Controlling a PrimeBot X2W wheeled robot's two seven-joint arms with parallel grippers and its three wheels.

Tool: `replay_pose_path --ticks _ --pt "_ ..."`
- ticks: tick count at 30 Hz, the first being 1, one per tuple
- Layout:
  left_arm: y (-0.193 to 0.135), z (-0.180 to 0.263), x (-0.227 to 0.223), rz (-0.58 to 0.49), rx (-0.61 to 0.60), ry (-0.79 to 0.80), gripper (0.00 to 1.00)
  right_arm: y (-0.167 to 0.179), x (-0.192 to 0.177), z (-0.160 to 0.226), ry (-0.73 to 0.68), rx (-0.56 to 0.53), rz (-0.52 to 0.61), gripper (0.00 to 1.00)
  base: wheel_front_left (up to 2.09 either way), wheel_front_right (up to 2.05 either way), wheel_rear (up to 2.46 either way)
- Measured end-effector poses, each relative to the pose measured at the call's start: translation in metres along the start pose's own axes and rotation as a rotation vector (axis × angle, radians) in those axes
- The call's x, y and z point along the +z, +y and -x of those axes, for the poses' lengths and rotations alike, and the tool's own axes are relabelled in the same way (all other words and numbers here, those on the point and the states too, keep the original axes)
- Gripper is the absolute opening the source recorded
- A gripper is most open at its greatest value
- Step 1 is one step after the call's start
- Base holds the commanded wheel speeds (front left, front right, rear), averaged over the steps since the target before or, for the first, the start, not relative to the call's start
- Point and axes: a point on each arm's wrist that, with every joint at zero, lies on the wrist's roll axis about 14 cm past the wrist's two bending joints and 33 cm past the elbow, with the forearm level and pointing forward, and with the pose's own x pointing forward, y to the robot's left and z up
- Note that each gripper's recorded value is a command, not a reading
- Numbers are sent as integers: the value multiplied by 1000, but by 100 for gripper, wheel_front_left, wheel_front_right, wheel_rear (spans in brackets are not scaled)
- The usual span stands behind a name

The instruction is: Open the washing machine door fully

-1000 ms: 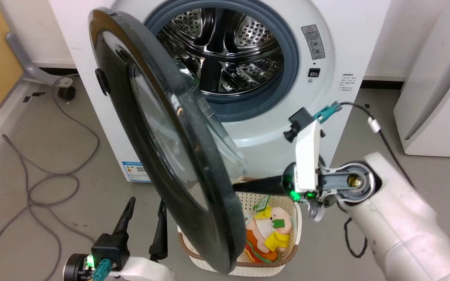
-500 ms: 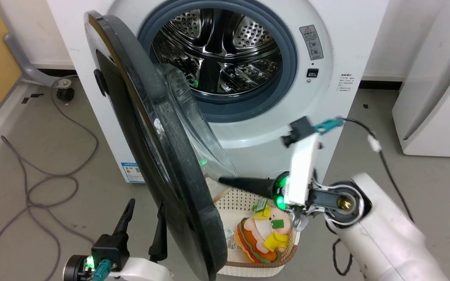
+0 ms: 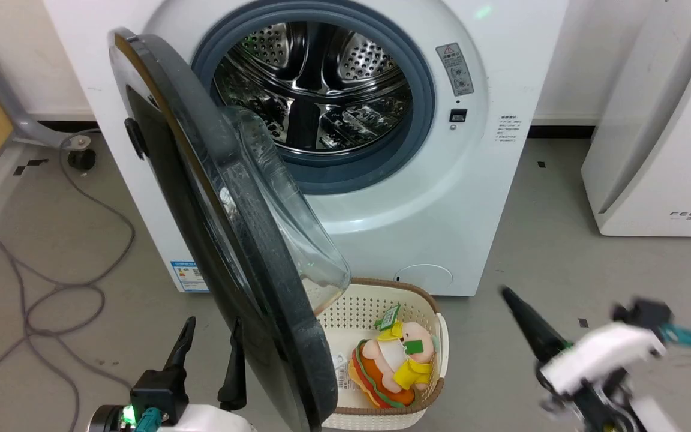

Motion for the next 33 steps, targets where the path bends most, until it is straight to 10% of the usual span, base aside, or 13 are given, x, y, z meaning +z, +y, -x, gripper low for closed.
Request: replay_pose_path --ticks 8,19,32,33 --pt "6 1 -3 -8 13 9 100 -79 44 64 -330 -259 350 100 0 0 0" --pt "14 2 -5 -17 28 17 100 1 93 91 -545 -185 889 100 0 0 0" --pt "16 2 -13 -23 29 44 100 4 53 92 -363 -186 973 100 0 0 0" --pt "16 2 -14 -24 29 47 56 4 53 92 -365 -185 964 100 0 0 0"
